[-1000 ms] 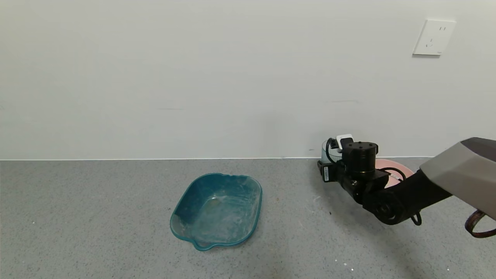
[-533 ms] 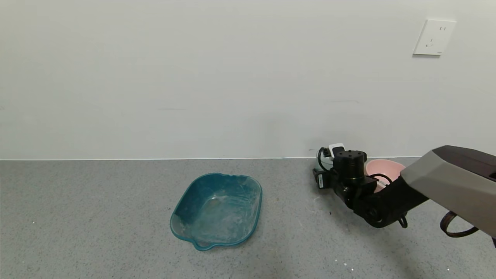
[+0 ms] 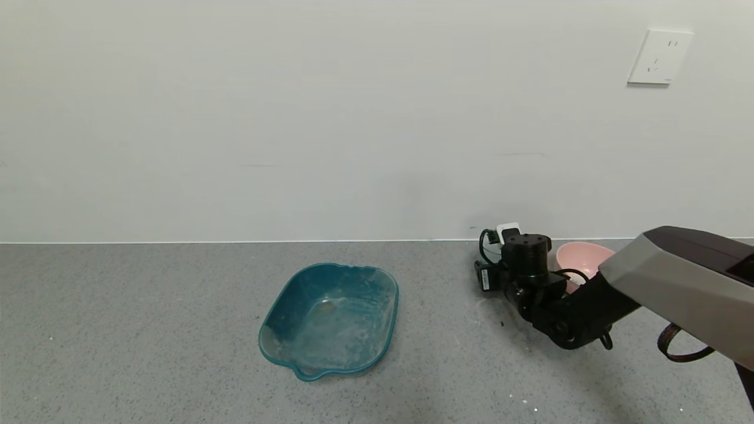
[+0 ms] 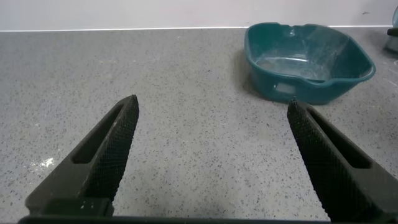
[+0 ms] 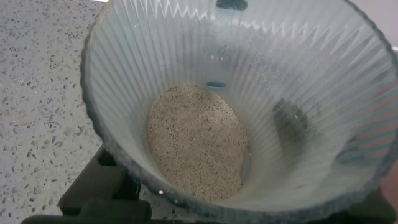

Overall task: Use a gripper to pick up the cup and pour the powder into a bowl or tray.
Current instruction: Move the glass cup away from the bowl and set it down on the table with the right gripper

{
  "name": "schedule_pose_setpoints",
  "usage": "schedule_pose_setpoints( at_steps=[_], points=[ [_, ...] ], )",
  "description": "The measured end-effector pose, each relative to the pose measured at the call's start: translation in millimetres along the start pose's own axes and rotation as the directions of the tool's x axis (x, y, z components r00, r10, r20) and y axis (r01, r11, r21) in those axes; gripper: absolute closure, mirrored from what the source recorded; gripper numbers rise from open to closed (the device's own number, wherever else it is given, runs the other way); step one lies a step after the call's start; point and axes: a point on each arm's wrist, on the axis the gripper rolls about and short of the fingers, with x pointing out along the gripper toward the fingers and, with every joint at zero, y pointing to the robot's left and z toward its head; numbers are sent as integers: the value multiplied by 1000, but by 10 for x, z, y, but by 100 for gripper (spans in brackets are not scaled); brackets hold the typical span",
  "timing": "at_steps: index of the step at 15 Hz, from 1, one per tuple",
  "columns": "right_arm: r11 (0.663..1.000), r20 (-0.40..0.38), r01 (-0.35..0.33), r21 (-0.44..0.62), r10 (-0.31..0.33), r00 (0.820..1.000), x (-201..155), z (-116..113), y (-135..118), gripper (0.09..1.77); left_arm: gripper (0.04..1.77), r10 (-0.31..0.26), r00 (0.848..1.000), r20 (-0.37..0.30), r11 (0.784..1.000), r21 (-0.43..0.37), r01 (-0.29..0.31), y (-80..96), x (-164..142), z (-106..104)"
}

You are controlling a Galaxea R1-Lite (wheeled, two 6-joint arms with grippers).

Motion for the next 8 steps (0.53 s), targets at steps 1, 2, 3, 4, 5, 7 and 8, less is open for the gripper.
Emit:
schedule_pose_setpoints(
  at_steps=[1,2,3,4,5,7,8],
  points=[
    [1000,-1,0,-1,0,1000,3,-6,1,51,9,0,1000,0,1000,0,0,0,0,0],
    [1000,-3,0,-1,0,1000,4,-11,2,45,9,0,1000,0,1000,0,0,0,0,0],
    [1000,-5,1,-2,-1,1000,3,-19,1,40,9,0,1000,0,1000,0,0,0,0,0],
    [1000,-6,1,-2,-1,1000,3,-23,1,37,9,0,1000,0,1000,0,0,0,0,0],
    [1000,-7,1,-3,-1,1000,0,-27,0,35,9,0,1000,0,1000,0,0,0,0,0],
    [1000,-12,2,-5,-2,1000,-10,-34,-4,30,9,0,1000,0,1000,0,0,0,0,0],
    [1000,-15,7,-1,-7,1000,-18,-33,-9,28,9,0,1000,0,1000,0,0,0,0,0]
  ],
)
